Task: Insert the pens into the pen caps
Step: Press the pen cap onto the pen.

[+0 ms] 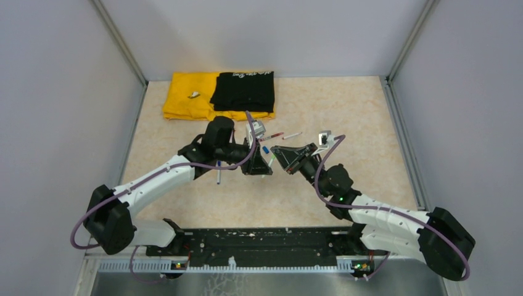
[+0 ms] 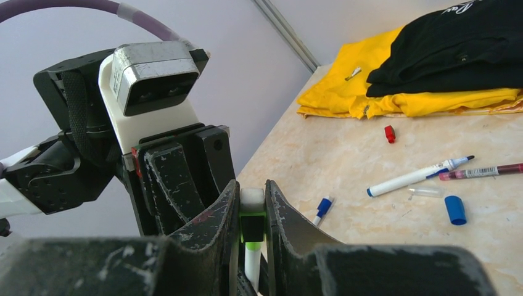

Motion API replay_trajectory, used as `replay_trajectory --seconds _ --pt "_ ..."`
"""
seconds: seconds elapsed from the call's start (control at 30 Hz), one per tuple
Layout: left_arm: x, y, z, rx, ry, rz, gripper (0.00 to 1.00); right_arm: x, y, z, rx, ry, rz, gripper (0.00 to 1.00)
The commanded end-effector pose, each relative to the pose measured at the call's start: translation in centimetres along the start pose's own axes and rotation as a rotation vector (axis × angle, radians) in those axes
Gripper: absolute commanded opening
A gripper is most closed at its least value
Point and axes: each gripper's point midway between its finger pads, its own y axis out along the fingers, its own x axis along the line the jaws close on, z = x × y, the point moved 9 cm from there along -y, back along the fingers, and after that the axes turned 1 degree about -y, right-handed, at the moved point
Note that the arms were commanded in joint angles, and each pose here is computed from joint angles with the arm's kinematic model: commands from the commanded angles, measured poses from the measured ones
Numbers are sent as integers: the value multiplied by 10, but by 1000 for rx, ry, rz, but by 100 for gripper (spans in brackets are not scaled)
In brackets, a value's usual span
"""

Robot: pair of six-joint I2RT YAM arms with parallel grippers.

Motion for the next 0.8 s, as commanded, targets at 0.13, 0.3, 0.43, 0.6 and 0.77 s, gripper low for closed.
replay_trajectory --seconds 0.13,0.3,0.43,0.6,0.77 --pt "-35 -42 -135 -650 413 -59 0 -16 -83 114 806 36 -94 0" --pt "-38 -50 -145 -688 432 -67 0 -13 -85 116 821 30 -131 0" --pt "-43 -57 -155 -723 453 -69 0 -8 -85 116 831 40 -192 0" --pt "-48 -61 -164 -748 477 -75 0 -4 -89 116 854 54 -257 0" --pt "-51 -65 -170 -759 495 -87 0 -2 -94 116 875 64 -300 0"
